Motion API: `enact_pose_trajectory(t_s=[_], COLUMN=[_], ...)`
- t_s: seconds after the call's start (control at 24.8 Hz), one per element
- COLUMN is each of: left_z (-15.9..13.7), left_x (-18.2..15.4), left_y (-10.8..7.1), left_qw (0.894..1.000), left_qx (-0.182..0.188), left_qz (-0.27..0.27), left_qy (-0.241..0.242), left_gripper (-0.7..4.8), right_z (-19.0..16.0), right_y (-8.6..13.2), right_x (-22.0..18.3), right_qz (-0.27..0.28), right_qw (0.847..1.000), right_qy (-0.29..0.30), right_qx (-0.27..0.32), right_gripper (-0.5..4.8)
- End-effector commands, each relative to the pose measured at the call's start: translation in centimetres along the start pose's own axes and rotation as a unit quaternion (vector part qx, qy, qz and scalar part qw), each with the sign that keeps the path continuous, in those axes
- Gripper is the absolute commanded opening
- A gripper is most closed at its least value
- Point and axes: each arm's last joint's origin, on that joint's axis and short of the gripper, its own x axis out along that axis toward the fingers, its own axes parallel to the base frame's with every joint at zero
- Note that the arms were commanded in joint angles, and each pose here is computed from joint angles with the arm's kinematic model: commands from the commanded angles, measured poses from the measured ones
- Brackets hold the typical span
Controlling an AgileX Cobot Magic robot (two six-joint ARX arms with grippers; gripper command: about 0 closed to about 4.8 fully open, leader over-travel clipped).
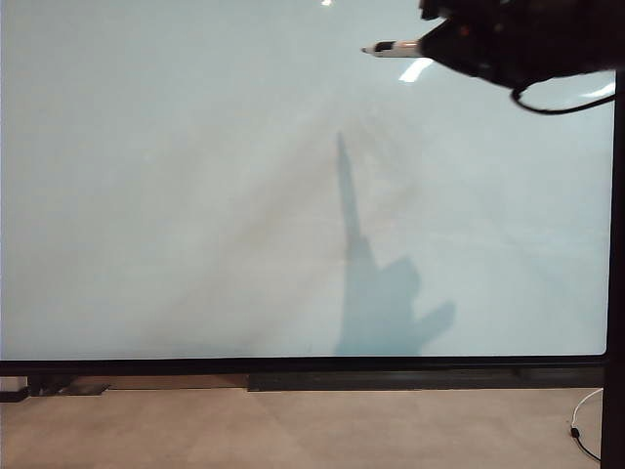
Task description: Pick up the pen on the shelf to the right of the whiteboard and draw a triangle.
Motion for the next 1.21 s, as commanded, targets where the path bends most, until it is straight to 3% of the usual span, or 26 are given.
enact_pose_trajectory(t_s=[0.04,0.12,0.4,0.81,1.13,1.21], left_z=[0.1,0.1,0.1,0.1,0.1,0.1], left_x=[0.0,0.0,0.0,0.0,0.0,0.0], left_y=[0.0,0.0,0.0,0.0,0.0,0.0], left_qw=[1.000,1.000,1.000,1.000,1.000,1.000], left_qx=[0.000,0.000,0.000,0.000,0.000,0.000], left_qz=[-0.002,-0.002,-0.002,-0.002,-0.002,-0.002], left_qy=[0.000,0.000,0.000,-0.001,0.000,0.000], left_gripper=[-0.05,-0.05,-0.05,-0.05,-0.05,-0.05], right_z=[0.6,0.2,-1.5,-4.3,-3.6,-3.4], right_y=[0.4,0.4,0.2,-0.7,-1.0,-1.2], right_x=[1.1,1.8,2.2,4.5,5.8,6.0], right_qz=[0.082,0.106,0.089,0.075,0.067,0.042], right_qw=[0.996,0.994,0.993,0.994,0.990,0.991], right_qy=[-0.032,-0.022,-0.004,-0.009,-0.034,-0.036], right_qx=[-0.001,-0.002,-0.074,-0.082,-0.120,-0.122], right_gripper=[-0.06,-0.06,-0.06,-0.06,-0.06,-0.06])
